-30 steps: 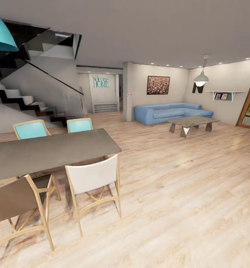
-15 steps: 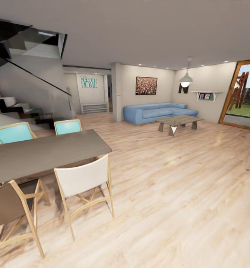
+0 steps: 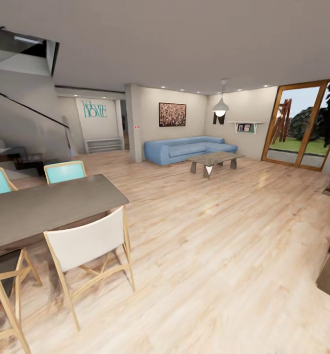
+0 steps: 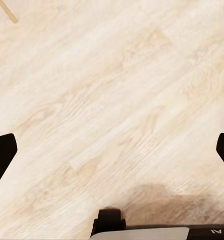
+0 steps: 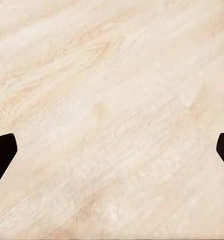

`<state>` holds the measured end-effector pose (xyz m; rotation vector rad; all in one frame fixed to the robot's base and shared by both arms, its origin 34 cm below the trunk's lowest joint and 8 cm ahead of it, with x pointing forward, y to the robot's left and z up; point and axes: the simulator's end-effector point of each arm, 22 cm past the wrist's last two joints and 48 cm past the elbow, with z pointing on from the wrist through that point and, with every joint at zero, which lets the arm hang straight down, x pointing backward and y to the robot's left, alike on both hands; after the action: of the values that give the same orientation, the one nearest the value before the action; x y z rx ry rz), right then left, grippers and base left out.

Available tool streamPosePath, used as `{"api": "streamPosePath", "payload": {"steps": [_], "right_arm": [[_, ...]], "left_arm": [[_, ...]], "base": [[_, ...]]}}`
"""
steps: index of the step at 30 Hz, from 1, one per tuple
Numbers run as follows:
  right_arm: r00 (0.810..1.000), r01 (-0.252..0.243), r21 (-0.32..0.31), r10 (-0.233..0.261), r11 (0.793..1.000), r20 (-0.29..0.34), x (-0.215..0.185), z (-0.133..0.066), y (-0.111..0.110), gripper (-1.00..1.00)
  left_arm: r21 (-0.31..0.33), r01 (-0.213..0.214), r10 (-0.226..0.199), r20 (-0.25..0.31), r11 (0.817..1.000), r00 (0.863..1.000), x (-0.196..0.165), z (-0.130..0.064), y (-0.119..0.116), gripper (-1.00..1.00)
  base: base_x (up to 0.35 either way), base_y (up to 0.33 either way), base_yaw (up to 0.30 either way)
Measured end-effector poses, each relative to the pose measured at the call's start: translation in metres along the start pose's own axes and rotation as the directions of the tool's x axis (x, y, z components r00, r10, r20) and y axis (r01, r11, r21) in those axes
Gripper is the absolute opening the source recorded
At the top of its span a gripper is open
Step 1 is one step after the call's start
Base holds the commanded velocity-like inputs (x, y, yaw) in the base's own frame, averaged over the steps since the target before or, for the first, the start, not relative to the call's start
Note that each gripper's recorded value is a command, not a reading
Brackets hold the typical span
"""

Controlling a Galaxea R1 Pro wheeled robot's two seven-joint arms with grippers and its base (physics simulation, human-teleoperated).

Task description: Pick up the poster from the kitchen countertop and hang it on one of the wall nails in the kitchen.

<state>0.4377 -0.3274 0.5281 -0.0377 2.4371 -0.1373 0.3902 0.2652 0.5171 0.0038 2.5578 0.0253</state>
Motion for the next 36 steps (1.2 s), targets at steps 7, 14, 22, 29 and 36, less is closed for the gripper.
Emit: {"api": "streamPosePath", "payload": {"steps": [7,14,22,29,36], "right_arm": [[1.0,0.0,0.001,0.0,1.0,0.003,-0.001,0.0,0.0,1.0],[1.0,-0.001,0.0,0.001,1.0,0.003,-0.001,0.0,0.0,1.0],[1.0,-0.001,0.0,0.001,1.0,0.005,-0.002,0.0,0.001,1.0],[1.0,-0.001,0.0,0.001,1.0,0.007,-0.003,0.0,0.0,1.0],[1.0,-0.002,0.001,0.002,1.0,0.01,-0.004,-0.001,0.0,1.0]], "left_arm": [[0.0,0.0,0.0,0.003,1.0,1.0,-0.001,0.0,0.0,1.0],[0.0,0.0,0.0,0.003,1.0,1.0,-0.001,0.0,0.0,1.0],[0.0,0.0,0.0,0.006,1.0,1.0,-0.002,0.0,0.0,1.0],[0.003,-0.002,0.002,0.012,1.0,1.0,-0.005,0.0,-0.002,1.0],[0.02,-0.006,0.003,0.146,1.0,0.989,-0.063,-0.005,-0.011,1.0]], "base": [[0.0,0.0,-0.226],[0.0,0.0,-0.061],[0.0,0.0,-0.219],[0.0,0.0,-0.263],[0.0,0.0,-0.267]]}}
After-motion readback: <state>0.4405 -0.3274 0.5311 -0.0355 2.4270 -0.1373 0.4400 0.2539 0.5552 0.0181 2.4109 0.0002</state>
